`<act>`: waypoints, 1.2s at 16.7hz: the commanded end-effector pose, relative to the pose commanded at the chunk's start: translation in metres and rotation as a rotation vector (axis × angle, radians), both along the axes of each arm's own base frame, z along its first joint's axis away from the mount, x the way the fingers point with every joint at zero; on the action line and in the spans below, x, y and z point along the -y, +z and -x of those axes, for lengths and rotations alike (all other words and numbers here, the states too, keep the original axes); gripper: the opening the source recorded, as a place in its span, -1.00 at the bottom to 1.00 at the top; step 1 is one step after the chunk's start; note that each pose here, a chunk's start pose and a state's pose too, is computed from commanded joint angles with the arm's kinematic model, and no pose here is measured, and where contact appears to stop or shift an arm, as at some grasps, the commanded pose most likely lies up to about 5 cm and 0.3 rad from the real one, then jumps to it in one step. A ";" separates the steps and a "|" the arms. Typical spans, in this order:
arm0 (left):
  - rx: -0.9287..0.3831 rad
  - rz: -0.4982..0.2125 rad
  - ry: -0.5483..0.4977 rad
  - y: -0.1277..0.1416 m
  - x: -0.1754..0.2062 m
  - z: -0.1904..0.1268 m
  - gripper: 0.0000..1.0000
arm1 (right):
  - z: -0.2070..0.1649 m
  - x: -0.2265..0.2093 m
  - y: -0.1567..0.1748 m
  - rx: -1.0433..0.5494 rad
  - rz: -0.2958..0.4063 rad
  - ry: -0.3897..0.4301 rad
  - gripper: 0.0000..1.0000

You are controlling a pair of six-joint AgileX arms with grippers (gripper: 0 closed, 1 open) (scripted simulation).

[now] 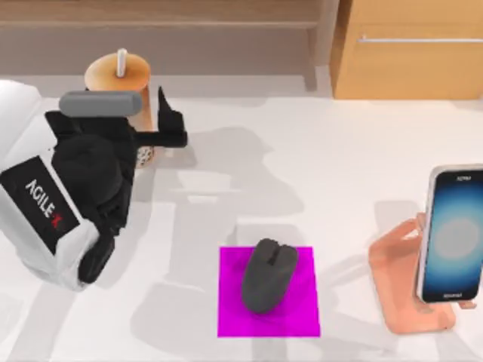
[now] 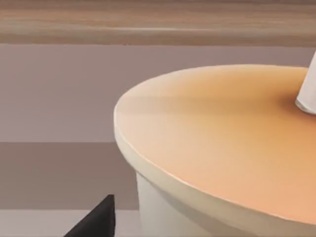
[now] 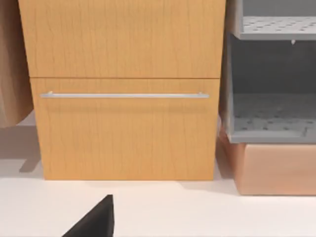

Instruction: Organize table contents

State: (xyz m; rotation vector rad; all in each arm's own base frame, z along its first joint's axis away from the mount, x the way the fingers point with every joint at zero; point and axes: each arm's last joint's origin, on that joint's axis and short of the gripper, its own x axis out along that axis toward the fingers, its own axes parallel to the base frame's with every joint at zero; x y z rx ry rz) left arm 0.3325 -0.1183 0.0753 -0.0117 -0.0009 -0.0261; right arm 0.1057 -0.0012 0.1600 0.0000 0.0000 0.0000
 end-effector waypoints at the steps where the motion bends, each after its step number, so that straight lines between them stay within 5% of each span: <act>1: 0.000 0.000 0.000 0.000 0.000 0.000 0.70 | 0.000 0.000 0.000 0.000 0.000 0.000 1.00; 12: 0.000 0.000 0.000 0.000 0.000 0.000 -0.96 | 0.000 0.000 0.000 0.000 0.000 0.000 1.00; 20: 0.000 0.000 0.000 0.000 0.000 0.000 -1.00 | 0.000 0.000 0.000 0.000 0.000 0.000 1.00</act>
